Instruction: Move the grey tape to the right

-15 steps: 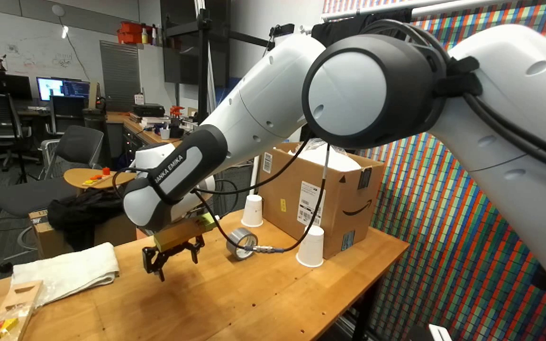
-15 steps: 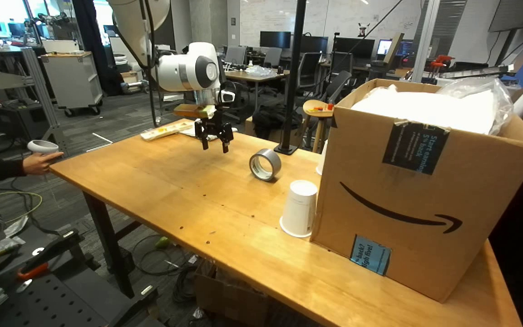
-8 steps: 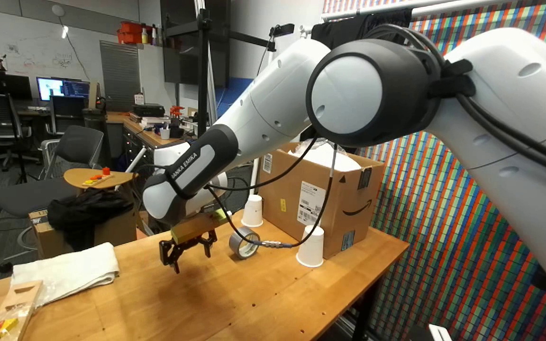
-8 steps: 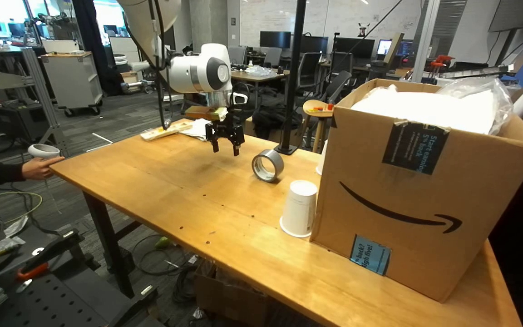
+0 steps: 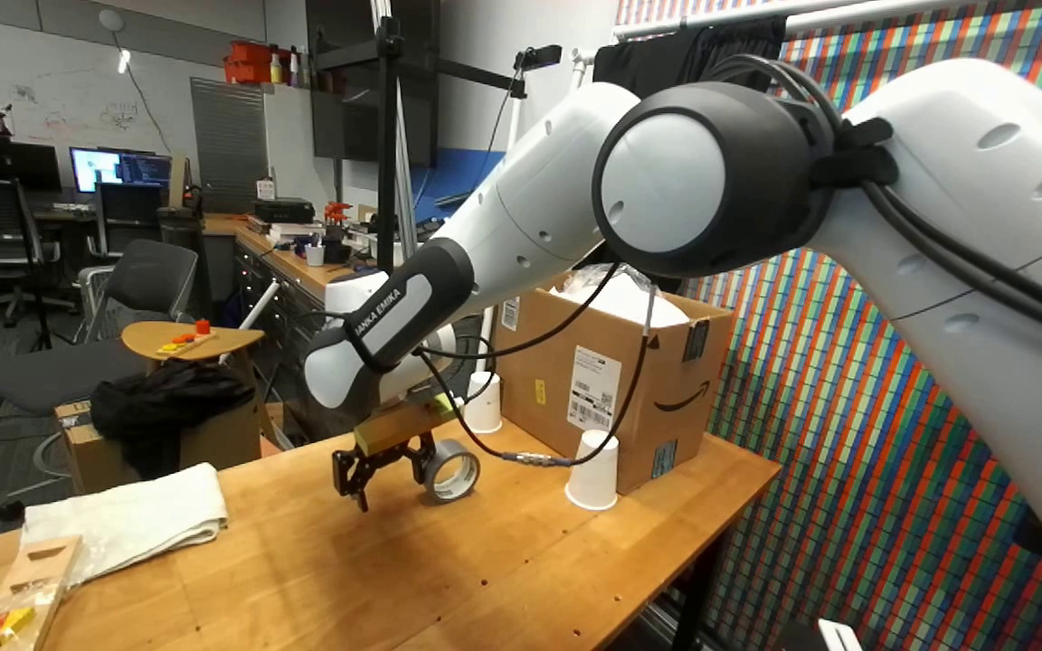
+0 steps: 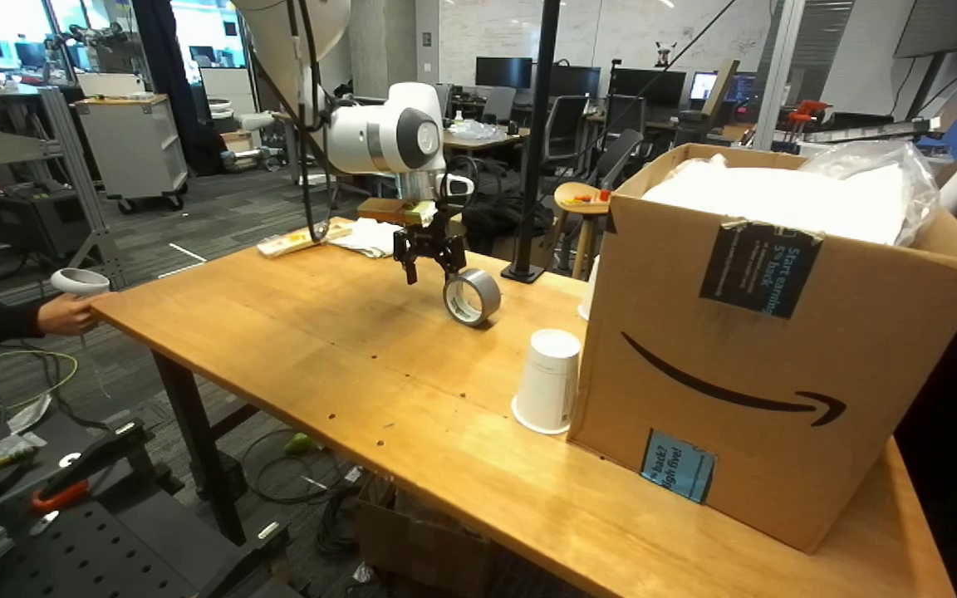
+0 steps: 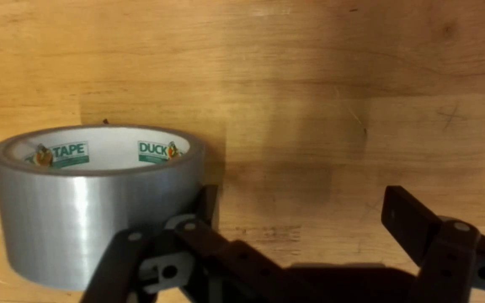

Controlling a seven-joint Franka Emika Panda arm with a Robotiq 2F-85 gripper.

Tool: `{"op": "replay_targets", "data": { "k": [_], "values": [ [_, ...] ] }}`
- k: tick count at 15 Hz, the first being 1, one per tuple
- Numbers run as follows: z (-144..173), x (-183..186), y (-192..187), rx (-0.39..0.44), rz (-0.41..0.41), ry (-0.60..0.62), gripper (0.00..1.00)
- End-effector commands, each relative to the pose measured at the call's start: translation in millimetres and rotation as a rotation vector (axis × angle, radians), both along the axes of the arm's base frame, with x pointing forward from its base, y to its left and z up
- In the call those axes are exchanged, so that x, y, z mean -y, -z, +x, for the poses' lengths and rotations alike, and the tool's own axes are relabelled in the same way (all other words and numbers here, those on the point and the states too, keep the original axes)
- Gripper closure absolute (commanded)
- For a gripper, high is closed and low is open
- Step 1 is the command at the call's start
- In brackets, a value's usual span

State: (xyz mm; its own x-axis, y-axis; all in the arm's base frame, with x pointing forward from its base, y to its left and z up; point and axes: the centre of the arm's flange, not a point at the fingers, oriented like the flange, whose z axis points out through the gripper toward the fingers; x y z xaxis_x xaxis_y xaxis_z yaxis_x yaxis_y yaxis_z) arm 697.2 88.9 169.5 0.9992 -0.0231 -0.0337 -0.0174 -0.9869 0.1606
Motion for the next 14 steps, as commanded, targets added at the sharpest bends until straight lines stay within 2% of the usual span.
{"op": "replay_targets", "data": {
  "k": [1,14],
  "values": [
    [-7,14,-10,0.017,0.004,-0.011,0.00],
    [-17,46,-19,0.025,-0.006,0.019,0.00]
  ]
}}
